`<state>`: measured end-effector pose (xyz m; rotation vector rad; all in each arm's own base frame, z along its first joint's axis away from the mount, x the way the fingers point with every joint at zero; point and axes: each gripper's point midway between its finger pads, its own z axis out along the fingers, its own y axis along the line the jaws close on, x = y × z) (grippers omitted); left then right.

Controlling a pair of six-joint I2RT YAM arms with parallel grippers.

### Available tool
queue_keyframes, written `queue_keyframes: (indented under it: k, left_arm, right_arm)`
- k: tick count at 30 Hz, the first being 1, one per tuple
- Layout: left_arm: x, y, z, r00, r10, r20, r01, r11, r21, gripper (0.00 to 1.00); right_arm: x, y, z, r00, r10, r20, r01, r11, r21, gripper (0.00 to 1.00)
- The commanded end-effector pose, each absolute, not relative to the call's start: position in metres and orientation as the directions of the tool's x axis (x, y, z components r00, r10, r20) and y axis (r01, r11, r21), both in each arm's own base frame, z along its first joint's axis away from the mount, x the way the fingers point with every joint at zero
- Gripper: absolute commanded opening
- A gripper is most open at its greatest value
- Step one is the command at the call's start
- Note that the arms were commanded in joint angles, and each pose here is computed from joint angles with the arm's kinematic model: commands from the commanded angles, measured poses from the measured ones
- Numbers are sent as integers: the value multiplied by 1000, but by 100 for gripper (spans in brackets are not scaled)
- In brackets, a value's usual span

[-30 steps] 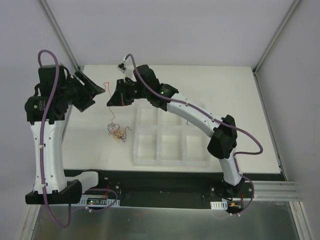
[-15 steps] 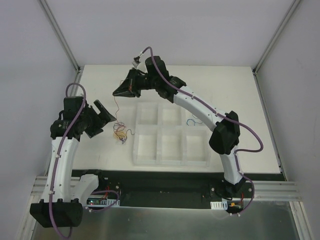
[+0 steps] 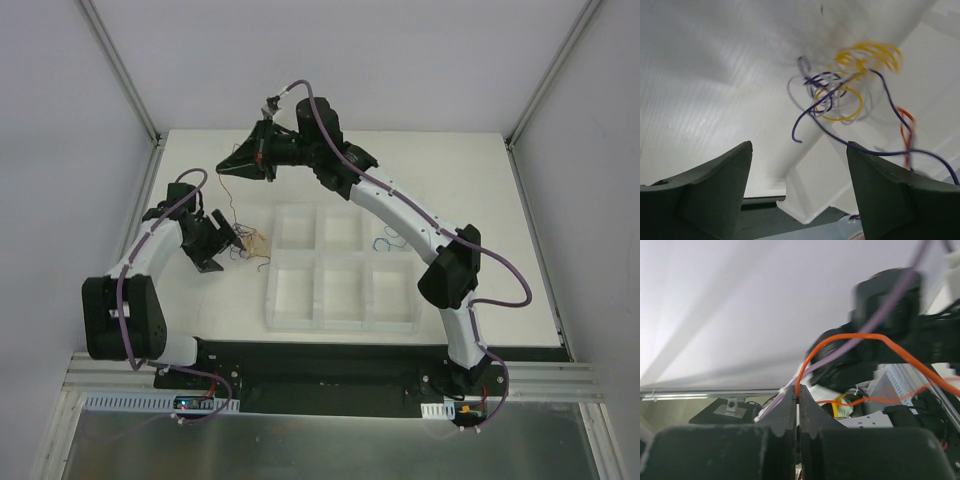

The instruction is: Untangle the cables

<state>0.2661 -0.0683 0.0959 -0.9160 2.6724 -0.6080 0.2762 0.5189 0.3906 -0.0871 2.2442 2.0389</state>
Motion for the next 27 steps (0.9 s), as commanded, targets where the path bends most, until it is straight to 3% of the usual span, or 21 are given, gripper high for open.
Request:
queue_keyframes:
  k: [1, 8, 13, 22, 27]
  left_arm:
    - [295, -49, 82, -768, -629, -121, -536, 734, -417, 72]
    - [294, -23, 51, -732, -681, -30, -628, 690, -361, 63]
    - [296, -13, 56, -718, -695, -34, -630, 670, -393, 59]
    - [291, -41, 141, -714, -672, -195, -435, 645, -628, 77]
    - [277, -46, 172, -675, -669, -311, -344, 658, -669, 79]
  right_arm:
    - [245, 479, 518, -969, 51, -241, -246, -135, 960, 0]
    - [240, 439, 585, -930, 156, -332, -361, -229, 904, 0]
    - [239, 424, 602, -886, 222, -407, -453, -226, 862, 0]
    - [249, 432, 592, -870, 240, -431, -478, -192, 857, 0]
    - [259, 437, 583, -875, 243, -419, -464, -174, 868, 0]
